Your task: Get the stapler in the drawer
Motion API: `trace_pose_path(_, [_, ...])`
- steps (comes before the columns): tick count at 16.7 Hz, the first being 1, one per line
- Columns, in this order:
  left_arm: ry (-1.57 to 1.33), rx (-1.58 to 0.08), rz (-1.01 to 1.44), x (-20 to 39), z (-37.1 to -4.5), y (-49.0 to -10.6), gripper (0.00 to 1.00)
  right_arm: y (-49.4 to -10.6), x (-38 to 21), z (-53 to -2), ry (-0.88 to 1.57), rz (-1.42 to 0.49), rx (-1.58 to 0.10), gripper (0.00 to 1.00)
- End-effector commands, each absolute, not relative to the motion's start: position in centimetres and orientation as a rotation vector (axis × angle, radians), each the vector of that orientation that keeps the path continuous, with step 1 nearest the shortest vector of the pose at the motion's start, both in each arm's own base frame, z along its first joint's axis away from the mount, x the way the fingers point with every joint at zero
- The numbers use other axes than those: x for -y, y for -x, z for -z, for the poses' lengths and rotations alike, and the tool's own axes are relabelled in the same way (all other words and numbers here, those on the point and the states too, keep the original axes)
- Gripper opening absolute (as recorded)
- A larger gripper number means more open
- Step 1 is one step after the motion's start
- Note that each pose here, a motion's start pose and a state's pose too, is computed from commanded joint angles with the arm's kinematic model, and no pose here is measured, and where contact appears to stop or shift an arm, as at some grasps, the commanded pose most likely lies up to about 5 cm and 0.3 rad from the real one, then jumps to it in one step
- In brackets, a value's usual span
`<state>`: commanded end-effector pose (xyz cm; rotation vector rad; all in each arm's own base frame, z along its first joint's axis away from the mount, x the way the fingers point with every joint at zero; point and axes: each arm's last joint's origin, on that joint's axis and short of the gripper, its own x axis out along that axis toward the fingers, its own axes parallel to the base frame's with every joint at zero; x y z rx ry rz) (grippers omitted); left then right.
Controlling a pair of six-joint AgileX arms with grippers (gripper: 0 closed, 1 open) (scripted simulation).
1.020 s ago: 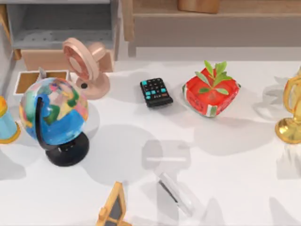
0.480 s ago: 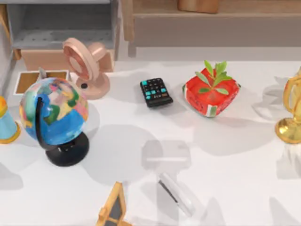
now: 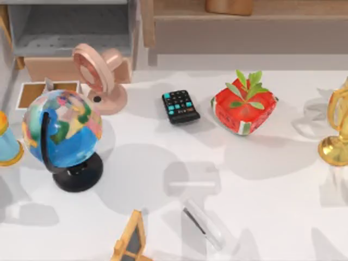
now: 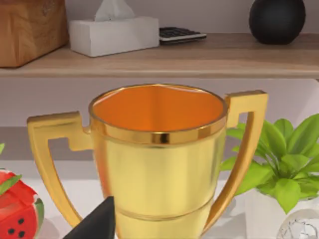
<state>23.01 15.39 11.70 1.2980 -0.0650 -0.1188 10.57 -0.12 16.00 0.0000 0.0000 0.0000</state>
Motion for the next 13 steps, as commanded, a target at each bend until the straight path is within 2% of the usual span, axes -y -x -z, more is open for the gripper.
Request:
trace_pose_path(7, [-0.627, 0.018, 0.341, -10.2, -16.1, -26.6, 1.00, -10.6, 0.1, -16.0, 0.000, 0.000, 0.000, 1.00])
trace_pose_path(10, [-0.293, -0.082, 0.419, -6.8, -18.8, -29.8, 1.00, -10.6, 0.1, -16.0, 0.000, 0.000, 0.000, 1.00])
trace_pose_path(13, [0.044, -0.252, 0.477, -1.8, -21.4, -32.8, 1.00, -10.6, 0.1, -16.0, 0.000, 0.000, 0.000, 1.00])
